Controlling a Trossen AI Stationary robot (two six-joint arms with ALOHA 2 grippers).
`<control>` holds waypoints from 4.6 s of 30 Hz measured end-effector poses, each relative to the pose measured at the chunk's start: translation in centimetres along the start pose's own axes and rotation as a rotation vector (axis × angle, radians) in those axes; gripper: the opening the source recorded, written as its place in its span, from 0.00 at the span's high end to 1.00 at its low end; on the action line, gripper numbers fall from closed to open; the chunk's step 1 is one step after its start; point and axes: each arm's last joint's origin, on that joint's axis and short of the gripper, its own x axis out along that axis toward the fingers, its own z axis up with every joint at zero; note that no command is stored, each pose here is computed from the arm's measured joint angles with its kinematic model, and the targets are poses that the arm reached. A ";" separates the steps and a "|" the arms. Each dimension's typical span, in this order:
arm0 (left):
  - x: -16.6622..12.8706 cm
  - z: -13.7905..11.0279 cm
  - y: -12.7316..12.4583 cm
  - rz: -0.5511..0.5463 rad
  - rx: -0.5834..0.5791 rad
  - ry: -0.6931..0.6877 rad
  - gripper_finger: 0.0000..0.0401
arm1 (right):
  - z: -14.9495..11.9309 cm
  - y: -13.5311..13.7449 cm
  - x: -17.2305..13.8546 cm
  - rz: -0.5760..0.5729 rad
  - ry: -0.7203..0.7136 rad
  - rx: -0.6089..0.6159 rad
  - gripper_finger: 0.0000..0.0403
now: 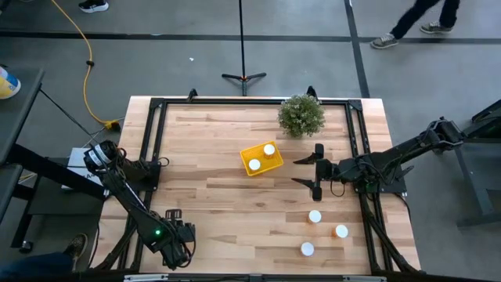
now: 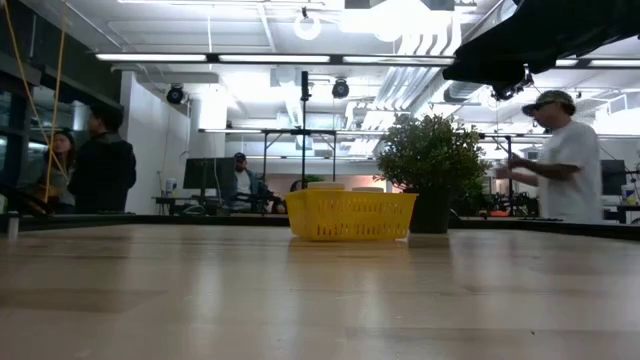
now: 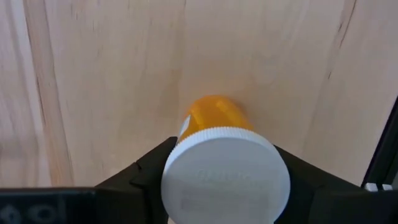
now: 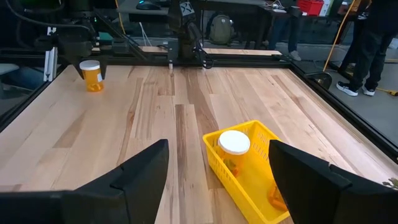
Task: Pick and place pill bottles into a basket
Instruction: Put the orange pill bottle into the yellow bin
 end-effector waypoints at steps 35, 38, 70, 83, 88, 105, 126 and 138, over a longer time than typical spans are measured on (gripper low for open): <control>-3.2 10.5 7.8 -0.063 0.183 -0.036 0.44 | 0.0 0.0 0.0 -0.001 0.000 0.000 0.34; -3.6 11.7 9.3 -0.060 0.203 -0.055 0.43 | 0.0 0.0 0.0 -0.001 0.000 0.000 0.34; -8.4 19.7 24.4 0.099 0.298 -0.397 0.41 | -0.1 0.0 0.0 -0.002 0.008 -0.004 0.34; -6.7 20.8 28.2 0.133 0.255 -0.384 0.40 | -0.2 -0.1 0.0 -0.014 0.021 -0.011 0.34; -6.2 21.0 28.4 0.117 0.270 -0.390 0.44 | -0.3 -0.1 0.0 -0.014 0.027 -0.014 0.34; -4.5 21.7 28.7 0.117 0.276 -0.357 0.44 | -0.4 -0.1 0.0 -0.019 0.039 -0.020 0.34; -3.9 22.2 28.7 0.111 0.292 -0.318 0.33 | -0.4 -0.1 0.0 -0.018 0.041 -0.021 0.34; -3.9 22.2 28.8 0.150 0.287 -0.309 0.36 | -0.5 -0.1 0.0 -0.019 0.049 -0.024 0.34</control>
